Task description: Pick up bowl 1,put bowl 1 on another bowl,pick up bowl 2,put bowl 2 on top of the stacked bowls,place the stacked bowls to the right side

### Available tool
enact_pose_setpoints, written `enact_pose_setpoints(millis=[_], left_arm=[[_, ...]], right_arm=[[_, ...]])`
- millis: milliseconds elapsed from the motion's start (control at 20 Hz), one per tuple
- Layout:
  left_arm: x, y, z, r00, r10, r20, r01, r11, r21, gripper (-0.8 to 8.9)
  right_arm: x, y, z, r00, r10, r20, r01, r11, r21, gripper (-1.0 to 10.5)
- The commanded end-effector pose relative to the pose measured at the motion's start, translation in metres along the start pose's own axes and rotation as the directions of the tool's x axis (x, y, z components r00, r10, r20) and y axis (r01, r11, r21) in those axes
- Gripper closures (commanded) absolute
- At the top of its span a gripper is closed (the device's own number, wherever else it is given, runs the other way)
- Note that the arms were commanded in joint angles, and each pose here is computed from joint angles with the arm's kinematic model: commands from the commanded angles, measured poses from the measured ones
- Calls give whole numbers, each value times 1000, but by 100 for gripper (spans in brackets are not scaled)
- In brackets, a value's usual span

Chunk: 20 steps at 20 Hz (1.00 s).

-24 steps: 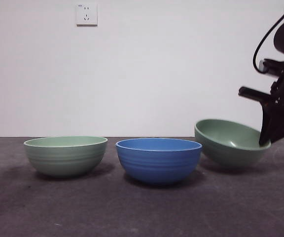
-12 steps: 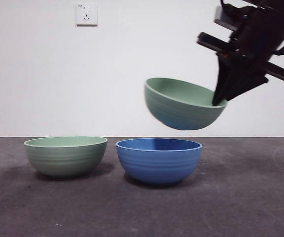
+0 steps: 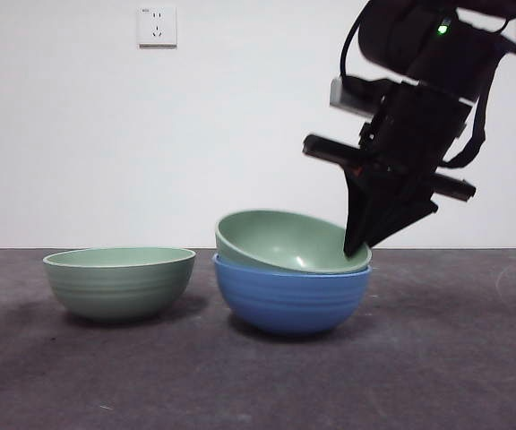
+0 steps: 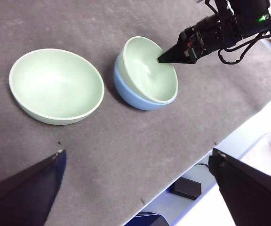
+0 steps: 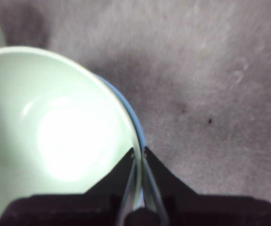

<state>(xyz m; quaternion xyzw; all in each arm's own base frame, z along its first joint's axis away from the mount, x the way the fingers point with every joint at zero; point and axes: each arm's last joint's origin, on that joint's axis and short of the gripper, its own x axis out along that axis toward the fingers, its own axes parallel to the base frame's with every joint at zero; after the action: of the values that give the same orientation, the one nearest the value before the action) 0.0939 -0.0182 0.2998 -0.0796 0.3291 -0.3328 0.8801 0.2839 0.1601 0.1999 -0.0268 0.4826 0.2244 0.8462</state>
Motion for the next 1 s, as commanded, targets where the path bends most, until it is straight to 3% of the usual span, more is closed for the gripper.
enact_pose_setpoints(millis=[50, 100, 300, 400, 700, 850, 1000], left_arm=[[0, 0, 0, 1000, 22, -3, -22, 1000, 3, 184], [0, 0, 0, 999, 33, -4, -33, 999, 3, 184], [3, 3, 2, 999, 43, -17, -43, 999, -5, 184], [8, 8, 5, 998, 43, -34, -44, 999, -18, 184], [35, 32, 21, 993, 82, -83, -88, 993, -73, 185], [60, 45, 32, 987, 121, -105, -131, 987, -91, 184], [83, 55, 39, 978, 165, -127, -178, 979, -103, 185]], right_arm=[[5, 0, -3, 1000, 4, -18, -3, 1000, 6, 935], [5, 1, -3, 1000, 6, -17, -6, 1000, 2, 930], [1, 5, -4, 999, 40, -25, -40, 999, -3, 728], [-6, 8, -2, 996, 94, -11, -94, 996, -8, 722], [-70, 16, 0, 987, 108, 119, -105, 994, -37, 722], [-114, 15, -10, 983, 48, 177, -43, 999, -33, 722], [-146, 15, -23, 978, 38, 203, -32, 999, -33, 723]])
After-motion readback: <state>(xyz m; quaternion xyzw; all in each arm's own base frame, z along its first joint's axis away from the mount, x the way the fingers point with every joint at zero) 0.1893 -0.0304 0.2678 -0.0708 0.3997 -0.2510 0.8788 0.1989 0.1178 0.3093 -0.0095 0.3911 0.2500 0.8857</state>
